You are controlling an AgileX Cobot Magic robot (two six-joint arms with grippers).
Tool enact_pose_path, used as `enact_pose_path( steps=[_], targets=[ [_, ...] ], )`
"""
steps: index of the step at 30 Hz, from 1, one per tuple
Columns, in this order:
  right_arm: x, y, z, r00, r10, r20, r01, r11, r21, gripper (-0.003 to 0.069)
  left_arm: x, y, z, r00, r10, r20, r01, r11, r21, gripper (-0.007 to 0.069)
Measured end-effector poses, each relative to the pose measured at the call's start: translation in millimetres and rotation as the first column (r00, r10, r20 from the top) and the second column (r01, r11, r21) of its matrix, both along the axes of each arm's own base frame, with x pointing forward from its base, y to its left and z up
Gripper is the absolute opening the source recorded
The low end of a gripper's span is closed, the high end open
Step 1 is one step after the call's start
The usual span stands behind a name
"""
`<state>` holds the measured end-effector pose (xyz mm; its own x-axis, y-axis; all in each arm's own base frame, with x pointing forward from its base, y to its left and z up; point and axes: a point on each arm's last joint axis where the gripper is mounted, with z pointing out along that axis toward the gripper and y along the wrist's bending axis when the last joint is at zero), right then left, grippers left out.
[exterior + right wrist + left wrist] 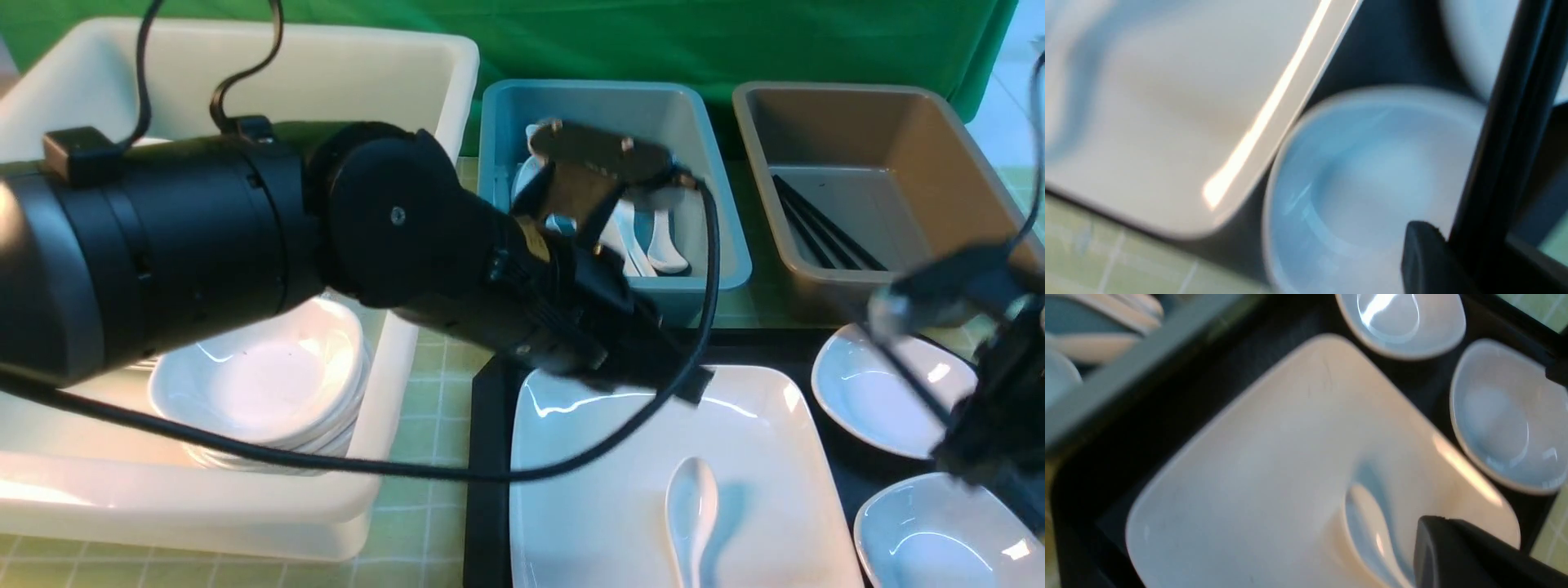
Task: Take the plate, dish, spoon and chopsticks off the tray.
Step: Use the right arm to put the chopsticks into the small storage box on the right, then use the left arm to grab a soup spoon from the plate
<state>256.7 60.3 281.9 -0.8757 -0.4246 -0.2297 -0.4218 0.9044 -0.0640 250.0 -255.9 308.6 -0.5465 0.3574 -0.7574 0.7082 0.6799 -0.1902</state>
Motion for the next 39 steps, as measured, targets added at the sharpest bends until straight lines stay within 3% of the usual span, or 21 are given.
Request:
enact_pose_path(
  steps=[6,11,16,21,23,27,30,32,37,39],
  targets=[
    [51.0,-15.2,68.8,0.93,-0.1,0.353,0.07,0.993,0.095,0.0104,24.3,-16.7,36.9,0.979,0.044,0.2,-0.018,0.991,-0.131,-0.0019],
    [111.1,-25.8,79.8,0.875,-0.157,0.458,0.11,0.986,0.127,0.0104,36.9,-29.8,49.6,0.974,0.032,0.225,0.001,0.989,-0.146,-0.0019],
    [188.5,-32.7,31.4,0.872,-0.192,0.449,0.148,0.98,0.131,0.0104,41.5,-37.3,36.2,0.987,-0.004,0.163,0.019,0.996,-0.093,-0.0019],
    [223.6,-32.8,-11.9,0.869,-0.279,0.409,0.224,0.958,0.176,0.0116,39.7,-37.3,31.7,0.991,-0.022,0.128,0.031,0.997,-0.065,-0.0019],
    [229.5,-32.5,-28.2,0.88,-0.292,0.375,0.242,0.954,0.175,0.0162,38.8,-36.7,30.3,0.994,-0.026,0.107,0.032,0.998,-0.056,-0.0019],
    [224.4,-32.9,-45.0,0.919,-0.301,0.254,0.274,0.952,0.138,0.033,39.2,-27.9,23.5,1.0,-0.022,0.018,0.022,1.0,-0.002,-0.0019],
    [218.1,-33.3,-38.4,0.932,-0.302,0.198,0.283,0.952,0.118,0.0351,41.6,-18.3,22.5,1.0,-0.003,-0.02,0.004,0.999,0.032,-0.0019],
    [206.4,-34.0,-21.1,0.943,-0.302,0.141,0.291,0.952,0.096,0.0309,43.8,-6.8,24.8,0.999,0.013,-0.036,-0.011,0.998,0.066,-0.0019],
    [154.3,-24.2,51.2,0.946,-0.276,0.172,0.259,0.959,0.115,0.0048,30.2,21.5,37.2,0.994,0.015,-0.11,0.004,0.985,0.174,-0.0019],
    [121.5,-12.9,74.9,0.949,-0.242,0.2,0.22,0.967,0.126,0.0022,18.5,26.3,33.6,0.985,0.019,-0.172,0.018,0.978,0.209,-0.0019]
  ],
)
